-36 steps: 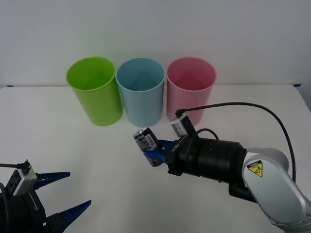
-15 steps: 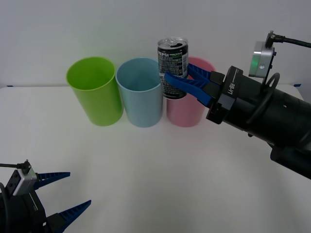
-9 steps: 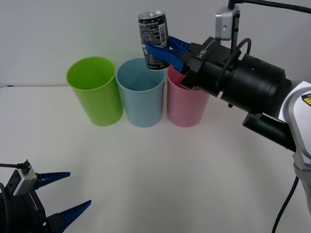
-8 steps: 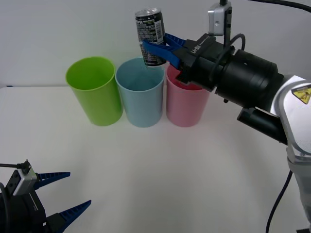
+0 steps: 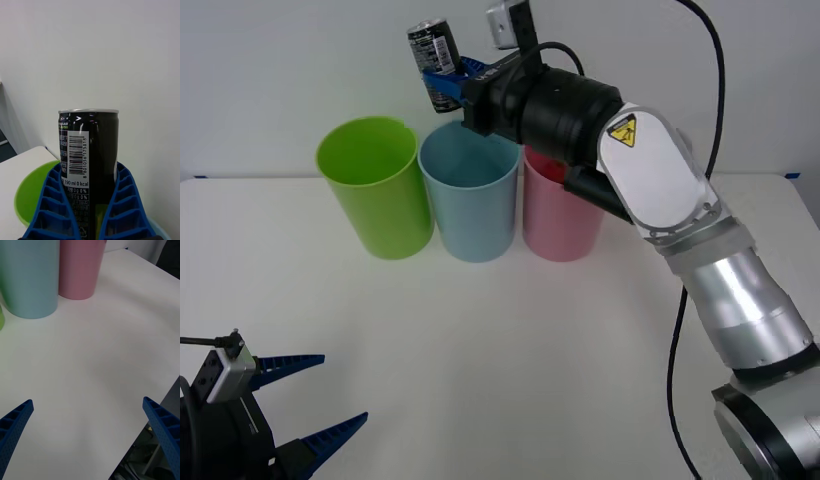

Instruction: Put cans in the blue bin and PET bottles in the pink bin and trash in the green bin.

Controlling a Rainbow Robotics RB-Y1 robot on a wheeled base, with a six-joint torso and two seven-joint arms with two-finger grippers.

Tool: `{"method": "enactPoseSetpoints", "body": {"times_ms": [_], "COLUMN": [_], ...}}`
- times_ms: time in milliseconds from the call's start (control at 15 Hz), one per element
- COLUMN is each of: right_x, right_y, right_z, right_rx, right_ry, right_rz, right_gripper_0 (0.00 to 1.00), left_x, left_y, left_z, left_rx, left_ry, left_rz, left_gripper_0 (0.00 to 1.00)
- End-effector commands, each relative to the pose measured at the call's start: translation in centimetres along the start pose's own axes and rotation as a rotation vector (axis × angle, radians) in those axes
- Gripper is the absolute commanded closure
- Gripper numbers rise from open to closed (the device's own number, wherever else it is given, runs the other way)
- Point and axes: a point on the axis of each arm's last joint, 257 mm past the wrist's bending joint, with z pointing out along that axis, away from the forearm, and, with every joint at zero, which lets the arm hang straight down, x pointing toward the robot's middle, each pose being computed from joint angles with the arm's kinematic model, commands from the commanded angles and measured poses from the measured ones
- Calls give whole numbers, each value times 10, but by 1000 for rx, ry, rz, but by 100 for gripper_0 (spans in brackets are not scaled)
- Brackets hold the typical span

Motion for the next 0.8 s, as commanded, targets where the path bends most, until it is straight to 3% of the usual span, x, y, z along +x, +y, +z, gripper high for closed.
{"method": "enactPoseSetpoints", "body": {"times_ms": [67,267,533,800], "right_x": [22,47,60,81], "right_y": [-15,-30,-34,-34], "right_z": [19,20,17,10], "right_rx": [49,89,90,89], "right_ry": [65,132,163,189], "right_rz": [-76,-147,-168,-160], "right_gripper_0": [100,100,100,100], "left_x": [0,0,0,0], "left_y": [0,0,0,0], "left_z": [0,0,0,0], "left_rx": [0,0,0,0], "left_ry": [0,0,0,0], "left_rz": [0,0,0,0], "left_gripper_0": [0,0,0,0]}}
